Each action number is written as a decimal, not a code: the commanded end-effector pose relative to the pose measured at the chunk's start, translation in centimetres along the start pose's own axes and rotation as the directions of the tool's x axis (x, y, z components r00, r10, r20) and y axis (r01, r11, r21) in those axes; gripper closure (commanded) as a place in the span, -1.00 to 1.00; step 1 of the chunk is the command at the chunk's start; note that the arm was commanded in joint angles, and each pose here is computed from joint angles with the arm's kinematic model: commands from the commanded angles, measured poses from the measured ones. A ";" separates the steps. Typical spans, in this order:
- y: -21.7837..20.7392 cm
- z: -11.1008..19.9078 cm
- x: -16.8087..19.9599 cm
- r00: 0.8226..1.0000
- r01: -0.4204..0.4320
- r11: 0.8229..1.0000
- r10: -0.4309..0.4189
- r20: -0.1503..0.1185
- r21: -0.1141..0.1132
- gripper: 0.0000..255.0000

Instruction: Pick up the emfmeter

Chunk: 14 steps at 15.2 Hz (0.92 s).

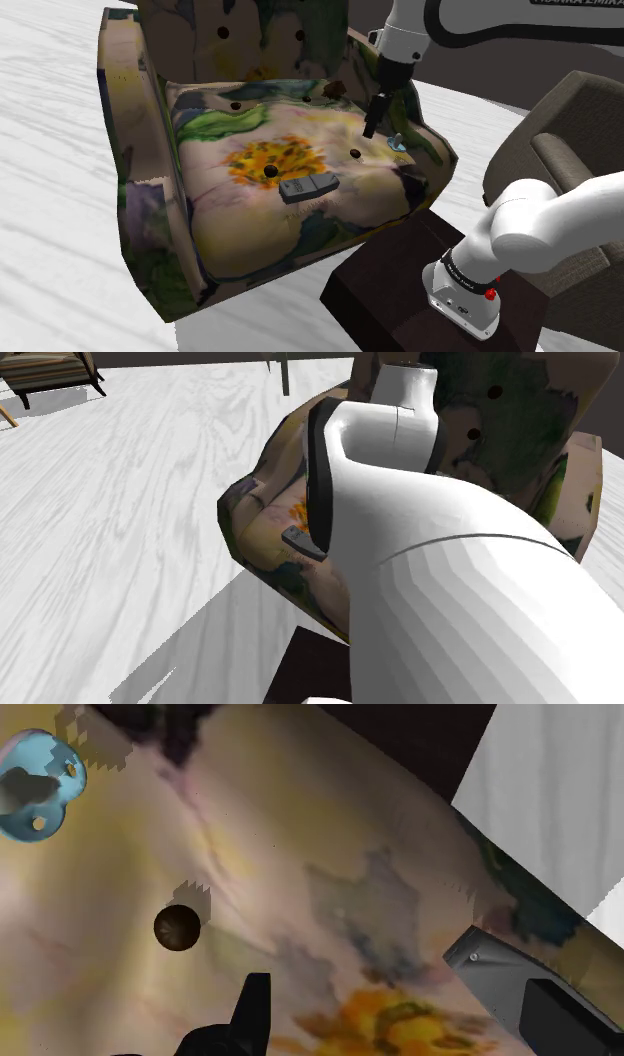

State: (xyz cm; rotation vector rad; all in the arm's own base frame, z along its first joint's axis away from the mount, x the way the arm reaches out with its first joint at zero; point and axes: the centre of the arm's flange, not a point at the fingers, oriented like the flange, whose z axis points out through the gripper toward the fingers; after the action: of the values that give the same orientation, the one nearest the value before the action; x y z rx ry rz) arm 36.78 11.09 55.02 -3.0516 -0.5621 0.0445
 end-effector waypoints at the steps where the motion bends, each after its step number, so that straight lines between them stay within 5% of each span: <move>1: -2.0 1.3 1.8 0.999 0.050 0.999 -0.050 -0.001 -0.002 -1.00; 7: -7.7 4.5 6.4 0.981 0.195 0.981 -0.195 0.000 -0.010 -1.00; 14: -15.1 8.3 10.6 0.934 0.358 0.933 -0.358 0.002 -0.019 -1.00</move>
State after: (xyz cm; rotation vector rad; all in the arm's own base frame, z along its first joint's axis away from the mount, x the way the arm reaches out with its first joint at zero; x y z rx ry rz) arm 40.92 28.00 47.53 -2.9254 -1.0766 0.0279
